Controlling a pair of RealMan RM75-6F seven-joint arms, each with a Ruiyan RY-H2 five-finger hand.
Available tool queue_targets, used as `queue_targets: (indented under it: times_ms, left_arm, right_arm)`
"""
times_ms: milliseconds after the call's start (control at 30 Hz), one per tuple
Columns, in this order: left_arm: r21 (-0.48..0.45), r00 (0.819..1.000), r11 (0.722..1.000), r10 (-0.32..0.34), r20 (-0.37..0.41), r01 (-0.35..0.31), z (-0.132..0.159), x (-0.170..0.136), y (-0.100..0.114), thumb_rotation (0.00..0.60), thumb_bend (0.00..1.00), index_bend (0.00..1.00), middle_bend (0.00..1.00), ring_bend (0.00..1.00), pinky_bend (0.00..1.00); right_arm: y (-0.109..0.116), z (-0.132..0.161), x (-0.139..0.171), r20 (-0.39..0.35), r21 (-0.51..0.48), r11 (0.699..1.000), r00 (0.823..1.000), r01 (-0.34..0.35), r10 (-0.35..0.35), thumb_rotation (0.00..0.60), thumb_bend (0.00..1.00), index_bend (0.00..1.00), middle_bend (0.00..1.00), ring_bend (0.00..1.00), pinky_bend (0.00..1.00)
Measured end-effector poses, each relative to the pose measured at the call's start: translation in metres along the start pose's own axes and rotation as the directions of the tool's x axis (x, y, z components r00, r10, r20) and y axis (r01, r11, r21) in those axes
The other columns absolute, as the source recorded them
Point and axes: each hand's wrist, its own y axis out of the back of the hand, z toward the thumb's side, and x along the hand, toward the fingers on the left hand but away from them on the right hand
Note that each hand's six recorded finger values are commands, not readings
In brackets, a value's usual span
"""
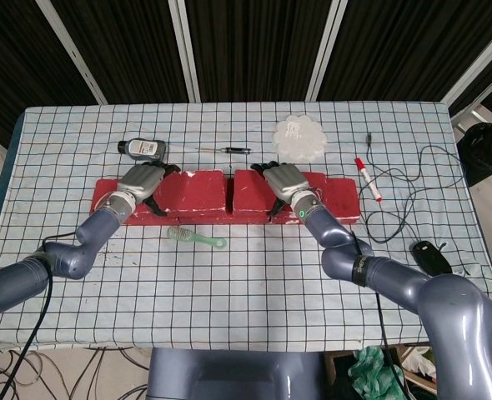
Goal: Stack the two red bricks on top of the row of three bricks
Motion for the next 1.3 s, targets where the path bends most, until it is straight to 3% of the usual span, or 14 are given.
queue_targets:
  times_ms: [1300]
  left_arm:
    - [-0.004,1.0,1.0,-0.004,0.003,0.004,0.0021,0.0022,-0.0017,0.6,0.0,0.13,0.15,0.0,0.08]
  right_arm:
    - [0.0008,-0.0008,0.0001,0.0,-0.003,1.0,1.0,-0.014,0.014,0.6,0.0,0.0,0.0,0.01,0.13]
